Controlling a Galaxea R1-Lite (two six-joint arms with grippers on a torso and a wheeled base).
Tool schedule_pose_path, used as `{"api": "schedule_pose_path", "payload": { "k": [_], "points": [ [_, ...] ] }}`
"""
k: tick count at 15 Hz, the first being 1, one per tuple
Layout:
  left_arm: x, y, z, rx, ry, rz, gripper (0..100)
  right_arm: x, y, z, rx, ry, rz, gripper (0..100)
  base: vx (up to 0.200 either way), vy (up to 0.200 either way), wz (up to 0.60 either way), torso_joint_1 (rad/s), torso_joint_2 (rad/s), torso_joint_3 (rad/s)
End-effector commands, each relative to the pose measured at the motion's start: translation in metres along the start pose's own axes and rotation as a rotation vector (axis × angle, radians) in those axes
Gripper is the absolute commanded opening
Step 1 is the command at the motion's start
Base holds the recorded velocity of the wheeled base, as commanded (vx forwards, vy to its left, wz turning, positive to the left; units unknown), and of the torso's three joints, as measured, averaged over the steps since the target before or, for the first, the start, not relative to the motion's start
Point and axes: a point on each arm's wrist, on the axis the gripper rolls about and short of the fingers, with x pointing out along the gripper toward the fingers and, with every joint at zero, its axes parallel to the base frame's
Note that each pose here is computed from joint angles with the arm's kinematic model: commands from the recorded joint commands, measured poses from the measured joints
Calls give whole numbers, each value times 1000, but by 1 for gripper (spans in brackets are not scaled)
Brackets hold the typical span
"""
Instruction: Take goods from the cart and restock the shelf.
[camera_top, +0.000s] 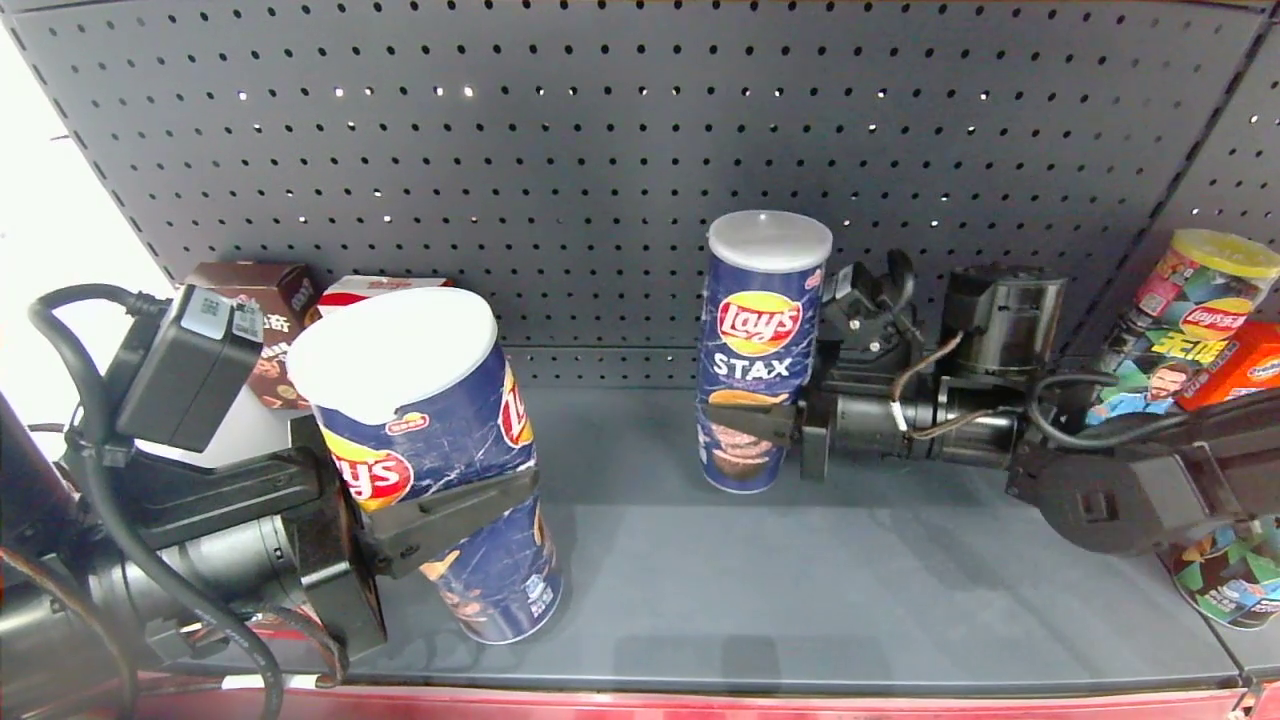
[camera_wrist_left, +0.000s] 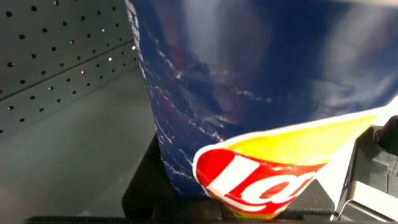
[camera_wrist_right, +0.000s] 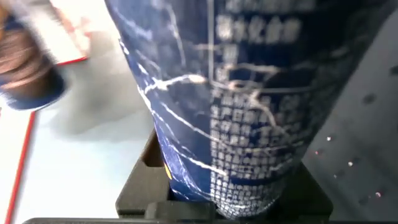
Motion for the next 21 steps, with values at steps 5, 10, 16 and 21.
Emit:
{"api": "schedule_pose_path", "payload": {
  "k": [5,10,16,21],
  "points": [
    [-1,0,-2,-4,7,5,0,-26,68,-4,32,-27,30,0,0,0,0,0,0,0],
    [-1,1,-2,-4,7,6,0,-29,77,-17,44,-18,3,0,0,0,0,0,0,0],
    [-1,1,-2,-5,8,9,0,-28,88,-33,63,15,29,0,0,0,0,0,0,0],
    [-2,0,-2,-3,6,12,0,-22,87,-44,74,36,32,0,0,0,0,0,0,0]
  ]
}}
